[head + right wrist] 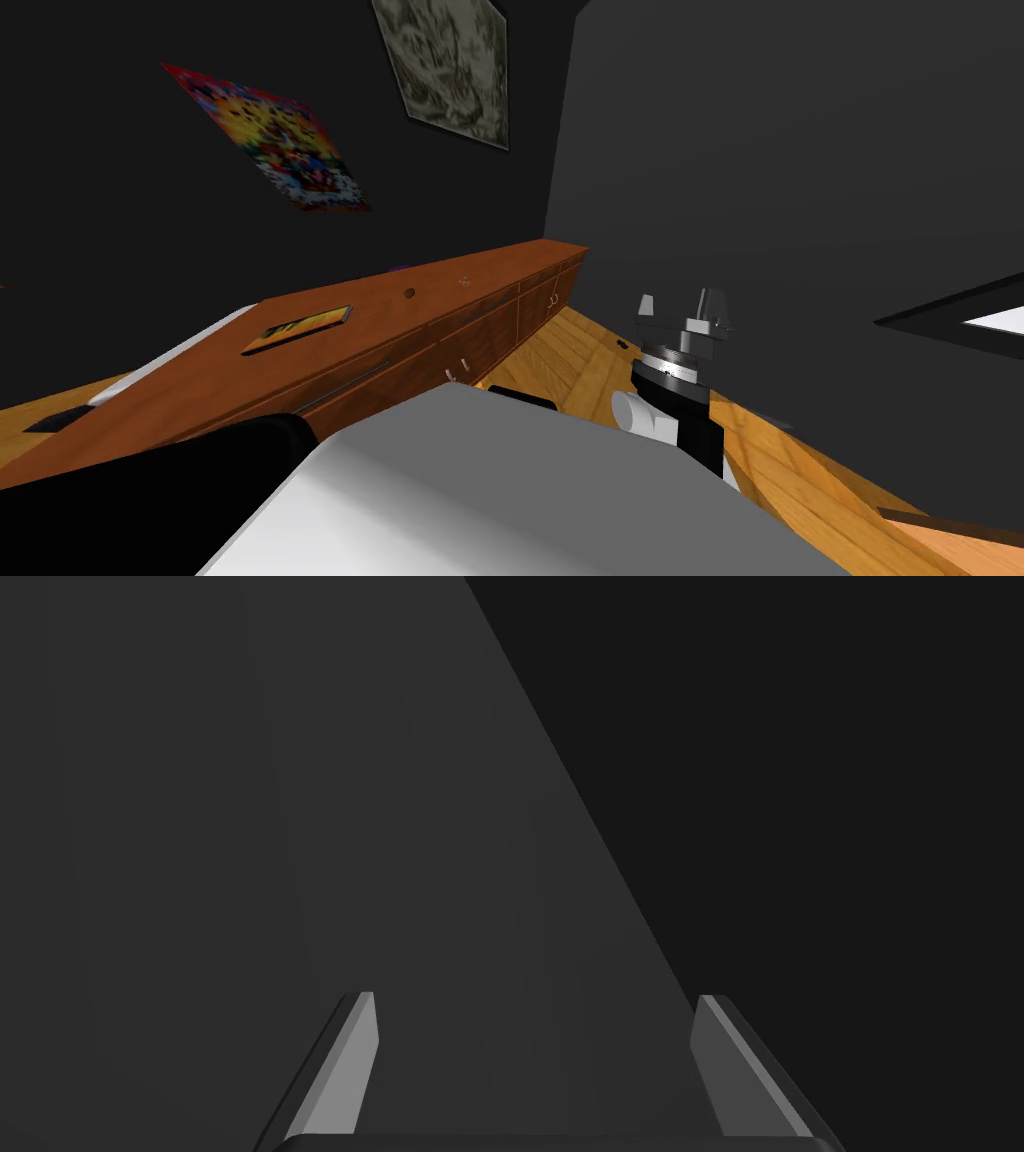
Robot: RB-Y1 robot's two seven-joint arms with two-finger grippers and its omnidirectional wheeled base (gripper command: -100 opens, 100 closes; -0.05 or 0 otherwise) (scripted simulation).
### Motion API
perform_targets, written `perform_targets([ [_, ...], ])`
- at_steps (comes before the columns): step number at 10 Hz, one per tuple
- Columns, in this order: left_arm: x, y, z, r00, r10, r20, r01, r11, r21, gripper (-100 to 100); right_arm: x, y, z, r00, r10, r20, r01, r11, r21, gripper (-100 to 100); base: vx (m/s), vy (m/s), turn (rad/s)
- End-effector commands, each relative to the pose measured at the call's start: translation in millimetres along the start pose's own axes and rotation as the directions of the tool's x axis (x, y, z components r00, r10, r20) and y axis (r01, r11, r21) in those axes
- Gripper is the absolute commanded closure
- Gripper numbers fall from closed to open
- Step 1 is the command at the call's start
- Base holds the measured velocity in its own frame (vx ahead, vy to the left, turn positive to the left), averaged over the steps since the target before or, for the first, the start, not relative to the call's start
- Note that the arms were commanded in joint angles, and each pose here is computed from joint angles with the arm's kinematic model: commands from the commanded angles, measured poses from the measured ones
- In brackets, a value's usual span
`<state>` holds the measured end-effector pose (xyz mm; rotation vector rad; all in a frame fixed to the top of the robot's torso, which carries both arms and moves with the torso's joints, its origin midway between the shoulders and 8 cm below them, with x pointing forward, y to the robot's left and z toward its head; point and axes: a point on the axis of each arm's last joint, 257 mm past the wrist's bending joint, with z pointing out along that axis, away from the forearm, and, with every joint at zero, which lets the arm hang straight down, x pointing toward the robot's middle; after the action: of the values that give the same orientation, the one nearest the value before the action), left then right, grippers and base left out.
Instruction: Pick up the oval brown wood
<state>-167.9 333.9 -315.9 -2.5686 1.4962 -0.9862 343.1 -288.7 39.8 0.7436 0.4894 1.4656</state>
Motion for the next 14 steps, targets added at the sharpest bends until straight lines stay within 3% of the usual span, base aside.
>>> perform_targets([
  [1, -6.4, -2.2, -13.0, 1.0, 0.012, 0.017, -0.011, 1.0, -0.026, -100, 0.0, 0.0, 0.0, 1.0, 0.0, 0.0, 0.0, 1.0, 0.0, 0, 0.016, -0.01, 0.021],
  [2, -28.3, 4.2, -45.5, 0.996, -0.011, 0.092, 0.018, 0.998, -0.067, -100, 0.0, 0.0, 0.0, 1.0, 0.0, 0.0, 0.0, 1.0, 0.0, 0, 0.034, -0.033, -0.364],
  [4, -32.4, 0.2, -50.7, 0.995, 0.009, 0.096, 0.0, 0.996, -0.086, -100, 0.0, 0.0, 0.0, 1.0, 0.0, 0.0, 0.0, 1.0, 0.0, 0, 0.025, -0.012, -0.068],
  [5, -51.7, 3.4, -84.3, 0.986, -0.004, 0.169, 0.025, 0.992, -0.123, -100, 0.0, 0.0, 0.0, 1.0, 0.0, 0.0, 0.0, 1.0, 0.0, 0, 0.039, -0.027, -0.315],
  [7, -55.7, -2.8, -88.3, 0.985, 0.019, 0.17, 0.005, 0.99, -0.142, -100, 0.0, 0.0, 0.0, 1.0, 0.0, 0.0, 0.0, 1.0, 0.0, 0, 0.023, -0.013, -0.095],
  [8, -73.2, -4.8, -121.1, 0.971, 0.021, 0.236, 0.022, 0.984, -0.177, -100, -0.1, 0.0, 0.0, 1.0, 0.0, 0.0, 0.0, 1.0, 0.0, 0, 0.041, -0.029, -0.278],
  [10, -76.3, -11.0, -124.1, 0.971, 0.042, 0.236, 0.005, 0.981, -0.194, -100, 0.0, 0.0, 0.0, 1.0, 0.0, 0.0, 0.0, 1.0, 0.0, 0, 0.027, -0.007, -0.104],
  [11, -91.2, -22.0, -154.3, 0.955, 0.062, 0.289, 0.007, 0.972, -0.234, -100, -0.1, 0.0, 0.0, 1.0, 0.0, 0.0, 0.0, 1.0, 0.0, 0, 0.042, -0.01, -0.282],
  [12, -94.3, -24.0, -157.0, 0.954, 0.075, 0.291, -0.002, 0.97, -0.242, -100, 0.0, 0.0, 0.0, 1.0, 0.0, 0.0, 0.0, 1.0, 0.0, 0, 0.044, 0.0, -0.194],
  [13, -106.8, -36.7, -182.8, 0.937, 0.097, 0.336, -0.002, 0.962, -0.273, -100, 0.0, 0.0, 0.0, 1.0, 0.0, 0.0, 0.0, 1.0, 0.0, 0, 0.061, -0.006, -0.267],
  [14, -109.9, -41.1, -185.5, 0.935, 0.114, 0.336, -0.015, 0.958, -0.285, -100, 0.0, 0.0, 0.0, 1.0, 0.0, 0.0, 0.0, 1.0, 0.0, 0, 0.051, 0.002, -0.175],
])
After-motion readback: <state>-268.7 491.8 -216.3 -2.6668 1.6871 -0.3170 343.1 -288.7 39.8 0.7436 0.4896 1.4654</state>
